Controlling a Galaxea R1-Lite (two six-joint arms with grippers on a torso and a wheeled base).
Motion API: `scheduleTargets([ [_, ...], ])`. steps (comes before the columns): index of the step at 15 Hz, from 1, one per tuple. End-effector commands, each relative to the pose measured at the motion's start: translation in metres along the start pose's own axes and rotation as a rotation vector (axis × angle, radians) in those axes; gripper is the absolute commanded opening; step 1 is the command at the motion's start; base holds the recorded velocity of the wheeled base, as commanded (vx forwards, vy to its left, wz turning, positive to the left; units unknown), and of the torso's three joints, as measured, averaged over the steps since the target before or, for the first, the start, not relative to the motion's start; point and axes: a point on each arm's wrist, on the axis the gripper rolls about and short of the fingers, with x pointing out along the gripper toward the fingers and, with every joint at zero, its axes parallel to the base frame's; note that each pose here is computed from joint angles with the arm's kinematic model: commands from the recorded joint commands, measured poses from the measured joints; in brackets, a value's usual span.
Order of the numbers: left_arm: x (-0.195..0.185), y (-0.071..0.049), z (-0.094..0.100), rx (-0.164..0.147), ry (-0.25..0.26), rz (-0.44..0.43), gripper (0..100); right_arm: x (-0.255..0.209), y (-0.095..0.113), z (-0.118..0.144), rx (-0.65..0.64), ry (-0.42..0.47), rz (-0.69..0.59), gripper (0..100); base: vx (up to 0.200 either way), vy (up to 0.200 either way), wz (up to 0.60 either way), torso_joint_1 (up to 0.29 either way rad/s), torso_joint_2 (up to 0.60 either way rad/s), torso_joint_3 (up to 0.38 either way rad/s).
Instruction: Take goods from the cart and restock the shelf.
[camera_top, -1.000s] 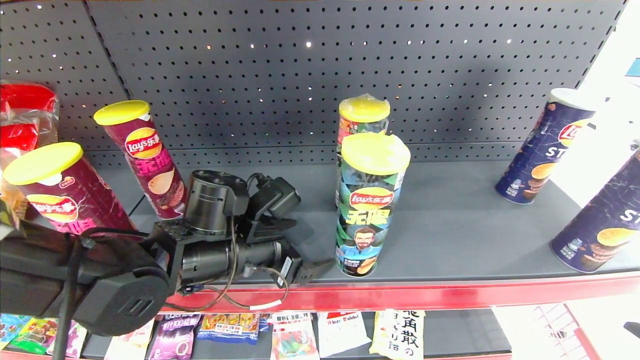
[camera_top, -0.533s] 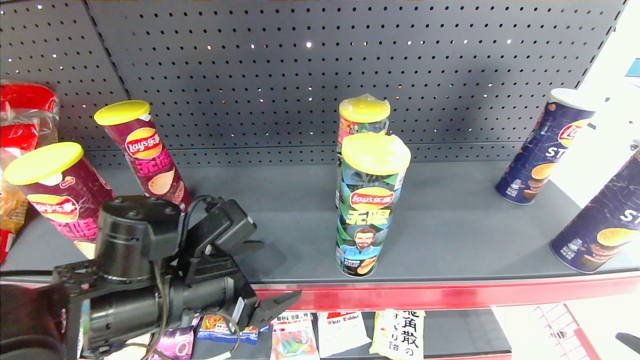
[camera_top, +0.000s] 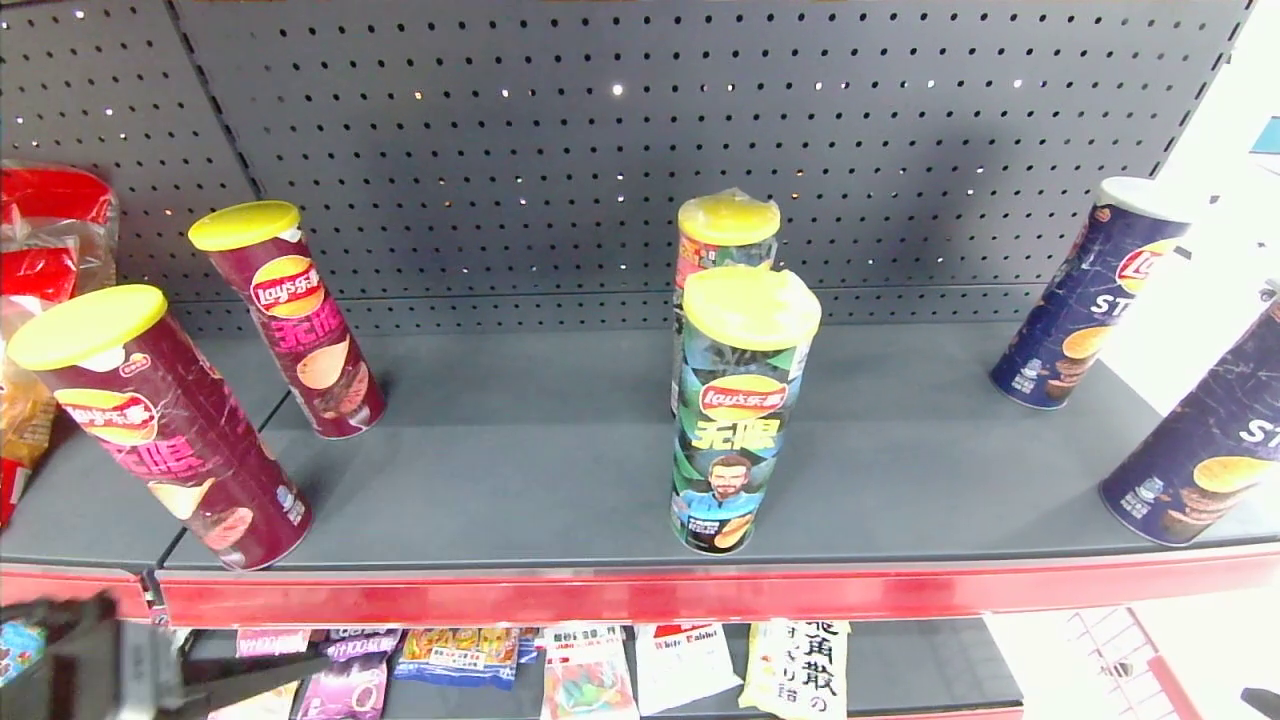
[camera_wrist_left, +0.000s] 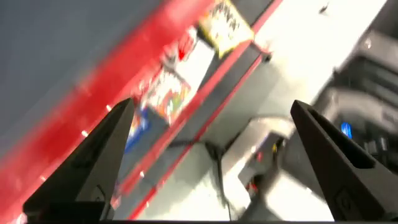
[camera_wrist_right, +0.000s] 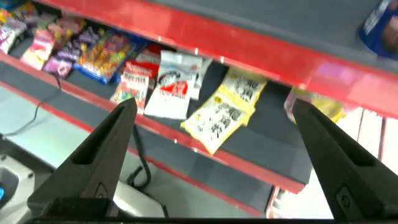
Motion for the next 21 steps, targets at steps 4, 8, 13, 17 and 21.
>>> scheduleTargets([
  [4,-0.100,-0.051,-0.111,-0.219,-0.006,0.420,100,-0.009,0.000,0.003,0.048,0.063,-0.070,100,0.000,0.000,0.00,0.000,0.00,0.000],
  [8,-0.097,-0.053,-0.110,-0.389,0.019,0.694,100,-0.023,0.002,0.016,0.171,0.111,-0.284,100,0.000,0.000,0.00,0.000,0.00,0.000],
  [13,-0.088,-0.051,-0.106,-0.569,-0.073,0.878,100,-0.030,0.012,-0.011,0.216,0.067,-0.344,100,0.000,0.000,0.00,0.000,0.00,0.000],
  [17,-0.075,-0.036,-0.096,-0.532,-0.315,0.928,100,-0.034,0.018,-0.031,0.106,-0.122,-0.334,100,0.000,0.000,0.00,0.000,0.00,0.000],
  [21,-0.047,-0.024,-0.103,-0.402,-0.526,0.824,100,-0.020,0.011,-0.041,0.102,-0.221,-0.434,100,0.000,0.000,0.00,0.000,0.00,0.000],
])
